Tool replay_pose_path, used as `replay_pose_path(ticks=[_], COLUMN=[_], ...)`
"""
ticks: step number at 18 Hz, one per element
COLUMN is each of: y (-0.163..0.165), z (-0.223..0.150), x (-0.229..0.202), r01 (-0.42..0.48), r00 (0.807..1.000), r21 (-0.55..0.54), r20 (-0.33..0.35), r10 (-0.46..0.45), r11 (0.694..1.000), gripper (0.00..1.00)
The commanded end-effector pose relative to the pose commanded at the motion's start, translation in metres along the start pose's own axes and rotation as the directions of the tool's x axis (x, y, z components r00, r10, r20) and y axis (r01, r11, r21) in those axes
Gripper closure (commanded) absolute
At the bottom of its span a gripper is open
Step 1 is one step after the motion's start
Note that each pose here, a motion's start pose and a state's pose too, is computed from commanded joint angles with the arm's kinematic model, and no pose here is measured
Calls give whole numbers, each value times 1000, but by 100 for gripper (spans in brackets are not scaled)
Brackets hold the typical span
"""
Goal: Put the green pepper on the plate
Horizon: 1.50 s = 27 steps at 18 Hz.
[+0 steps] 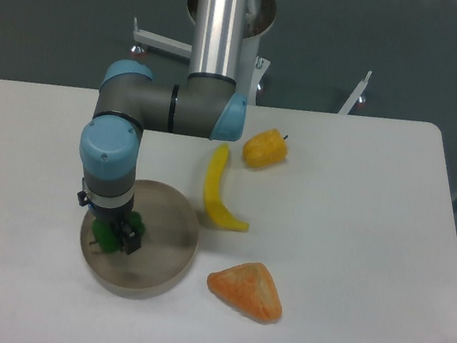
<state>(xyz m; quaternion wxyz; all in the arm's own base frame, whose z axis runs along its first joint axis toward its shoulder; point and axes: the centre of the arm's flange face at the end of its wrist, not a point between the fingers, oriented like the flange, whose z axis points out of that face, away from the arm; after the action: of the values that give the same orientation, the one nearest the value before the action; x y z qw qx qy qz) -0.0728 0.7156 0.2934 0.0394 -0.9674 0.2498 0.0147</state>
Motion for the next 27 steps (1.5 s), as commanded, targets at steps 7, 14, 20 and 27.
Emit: replay_pose_path(ticks=[7,14,20,27], y=[65,149,218,295], z=[-86,-108,-97,-86], x=[-85,-167,-213,-247], r01=[53,-35,-193,-292], r00=[988,989,977,956], r21=[5,-41,-58,-62], r20=[142,140,79,-8], r10=[-54,41,197,293], r11=[999,999,980,954], gripper=[0,0,0,0])
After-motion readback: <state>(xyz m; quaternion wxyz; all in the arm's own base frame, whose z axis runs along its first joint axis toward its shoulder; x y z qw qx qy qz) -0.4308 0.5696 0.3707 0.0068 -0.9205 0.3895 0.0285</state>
